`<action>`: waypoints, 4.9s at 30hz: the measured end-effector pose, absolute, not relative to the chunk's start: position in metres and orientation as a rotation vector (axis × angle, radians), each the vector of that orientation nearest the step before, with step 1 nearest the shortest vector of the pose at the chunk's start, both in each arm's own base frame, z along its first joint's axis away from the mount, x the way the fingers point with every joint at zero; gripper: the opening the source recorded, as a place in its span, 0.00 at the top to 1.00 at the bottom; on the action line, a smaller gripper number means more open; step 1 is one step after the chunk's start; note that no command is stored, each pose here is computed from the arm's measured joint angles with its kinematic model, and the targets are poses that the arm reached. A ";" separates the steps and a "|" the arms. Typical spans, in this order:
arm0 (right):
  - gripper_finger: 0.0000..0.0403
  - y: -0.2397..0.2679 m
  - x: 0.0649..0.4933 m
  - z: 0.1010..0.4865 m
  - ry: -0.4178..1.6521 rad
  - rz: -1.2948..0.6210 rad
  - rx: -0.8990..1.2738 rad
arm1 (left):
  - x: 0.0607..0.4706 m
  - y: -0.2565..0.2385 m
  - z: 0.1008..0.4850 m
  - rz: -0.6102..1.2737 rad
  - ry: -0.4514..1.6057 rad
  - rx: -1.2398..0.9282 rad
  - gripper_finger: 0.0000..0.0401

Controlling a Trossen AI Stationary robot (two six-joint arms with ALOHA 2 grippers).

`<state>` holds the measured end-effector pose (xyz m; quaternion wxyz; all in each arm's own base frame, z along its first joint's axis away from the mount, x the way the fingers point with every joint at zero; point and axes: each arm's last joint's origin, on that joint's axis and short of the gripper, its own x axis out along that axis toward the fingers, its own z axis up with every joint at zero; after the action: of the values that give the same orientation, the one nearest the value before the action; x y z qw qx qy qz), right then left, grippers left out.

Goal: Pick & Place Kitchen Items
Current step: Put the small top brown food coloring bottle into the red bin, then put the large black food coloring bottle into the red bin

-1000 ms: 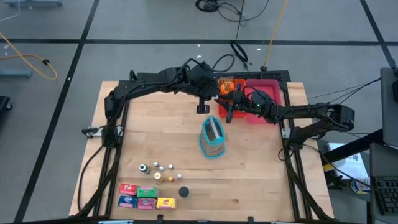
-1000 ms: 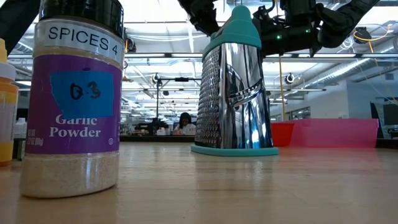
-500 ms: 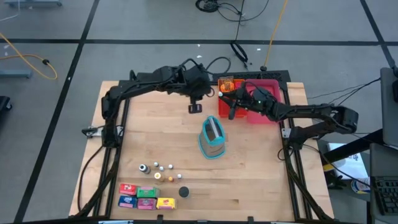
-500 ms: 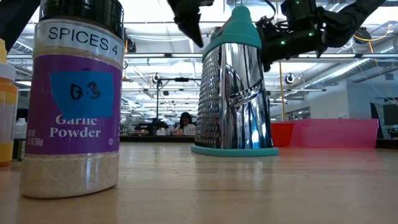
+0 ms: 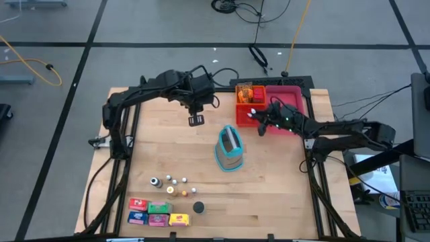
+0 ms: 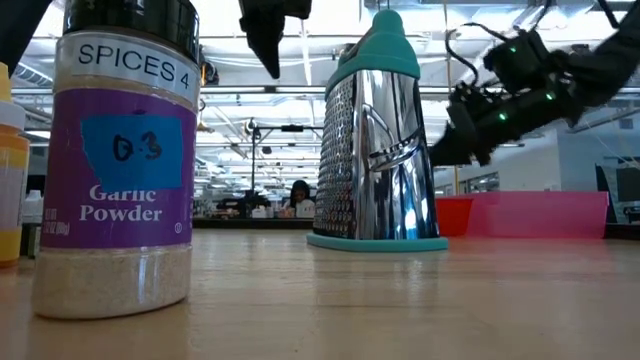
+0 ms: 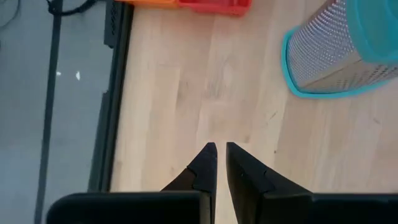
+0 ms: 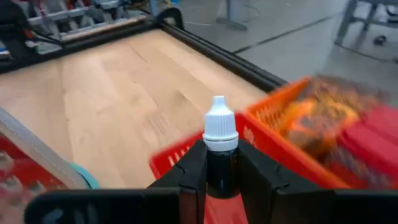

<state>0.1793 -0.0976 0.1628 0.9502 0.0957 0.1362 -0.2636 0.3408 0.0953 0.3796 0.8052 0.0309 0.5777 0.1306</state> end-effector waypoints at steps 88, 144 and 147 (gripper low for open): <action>0.68 -0.097 0.158 0.138 0.294 -0.618 0.252 | 0.148 -0.116 0.248 0.156 1.202 -0.565 0.64; 0.68 -0.097 0.159 0.138 0.294 -0.616 0.251 | 0.141 -0.141 0.232 0.083 1.276 -0.222 0.96; 0.68 -0.097 0.159 0.138 0.294 -0.616 0.251 | 0.143 -0.138 0.241 0.097 1.285 -0.215 0.96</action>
<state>0.1585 -0.0971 0.1384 0.9346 0.1229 0.1440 -0.3010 0.1426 -0.1381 0.2411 0.7940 -0.1001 0.5979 0.0450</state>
